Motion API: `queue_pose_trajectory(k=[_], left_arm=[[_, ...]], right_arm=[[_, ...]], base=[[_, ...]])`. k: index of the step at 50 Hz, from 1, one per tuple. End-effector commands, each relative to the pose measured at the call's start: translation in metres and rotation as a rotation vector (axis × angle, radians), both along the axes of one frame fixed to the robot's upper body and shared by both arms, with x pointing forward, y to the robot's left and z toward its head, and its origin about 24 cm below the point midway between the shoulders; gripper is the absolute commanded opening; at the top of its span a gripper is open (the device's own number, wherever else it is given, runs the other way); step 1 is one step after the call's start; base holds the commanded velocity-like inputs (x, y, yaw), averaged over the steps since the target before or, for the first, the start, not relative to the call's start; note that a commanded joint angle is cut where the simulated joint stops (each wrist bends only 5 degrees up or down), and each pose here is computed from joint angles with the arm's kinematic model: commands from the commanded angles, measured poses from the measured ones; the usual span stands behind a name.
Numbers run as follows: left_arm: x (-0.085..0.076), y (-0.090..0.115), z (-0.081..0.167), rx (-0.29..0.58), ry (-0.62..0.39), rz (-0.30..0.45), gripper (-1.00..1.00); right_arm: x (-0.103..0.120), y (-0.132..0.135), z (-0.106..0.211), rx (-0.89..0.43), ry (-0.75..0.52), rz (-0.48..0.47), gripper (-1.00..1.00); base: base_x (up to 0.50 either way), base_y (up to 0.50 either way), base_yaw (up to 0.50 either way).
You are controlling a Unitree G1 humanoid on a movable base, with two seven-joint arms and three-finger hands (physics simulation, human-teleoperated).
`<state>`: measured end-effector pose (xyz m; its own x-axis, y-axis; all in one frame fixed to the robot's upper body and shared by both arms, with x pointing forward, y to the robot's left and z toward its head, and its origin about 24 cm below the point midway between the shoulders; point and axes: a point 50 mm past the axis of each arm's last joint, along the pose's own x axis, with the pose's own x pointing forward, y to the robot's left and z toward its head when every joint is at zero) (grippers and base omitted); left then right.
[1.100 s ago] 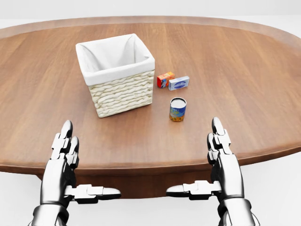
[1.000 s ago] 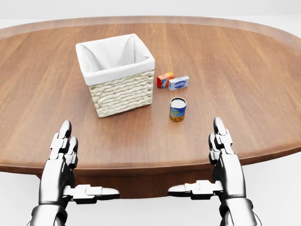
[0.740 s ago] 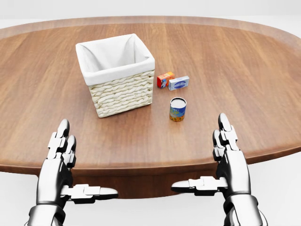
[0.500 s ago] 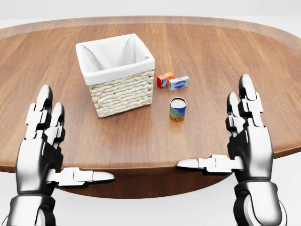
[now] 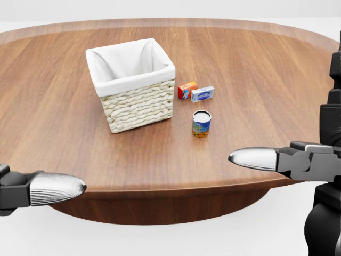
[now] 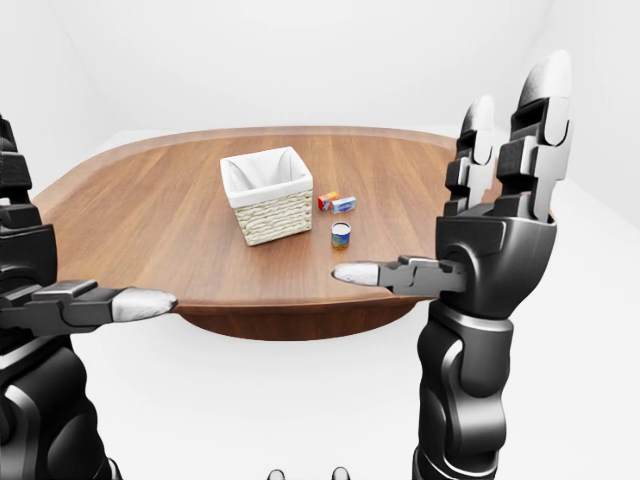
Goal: Pick up the alphabet soup and put it in the basket.
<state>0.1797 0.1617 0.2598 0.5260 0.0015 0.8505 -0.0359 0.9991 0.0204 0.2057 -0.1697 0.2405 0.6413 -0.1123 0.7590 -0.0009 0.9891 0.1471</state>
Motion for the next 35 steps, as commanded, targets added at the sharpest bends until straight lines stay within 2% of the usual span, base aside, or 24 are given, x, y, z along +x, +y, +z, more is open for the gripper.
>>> queue_pose_trajectory(k=[1,3,5,11,35], left_arm=[[-0.0002,-0.0002,-0.0046,0.012,0.025,0.015,1.00],[-0.0025,0.0007,-0.0007,0.011,0.000,0.017,1.00],[-0.0037,0.0012,0.0015,0.004,-0.014,0.017,1.00],[-0.0036,0.0003,-0.0005,0.008,-0.003,0.013,1.00],[-0.0036,0.0003,-0.0005,0.009,-0.003,0.013,1.00]], right_arm=[[-0.0092,0.0040,0.0058,0.000,-0.043,0.013,1.00],[-0.0056,0.0058,0.0038,-0.041,-0.025,-0.023,1.00],[-0.0050,0.0040,0.0033,-0.022,-0.024,-0.011,1.00],[-0.0037,0.0103,-0.0018,-0.084,0.003,-0.013,1.00],[-0.0039,0.0108,-0.0016,-0.095,0.000,-0.020,1.00]], base=[[0.00,0.00,0.00],[0.00,0.00,0.00],[0.00,0.00,0.00],[0.00,0.00,0.00],[0.00,0.00,0.00]])
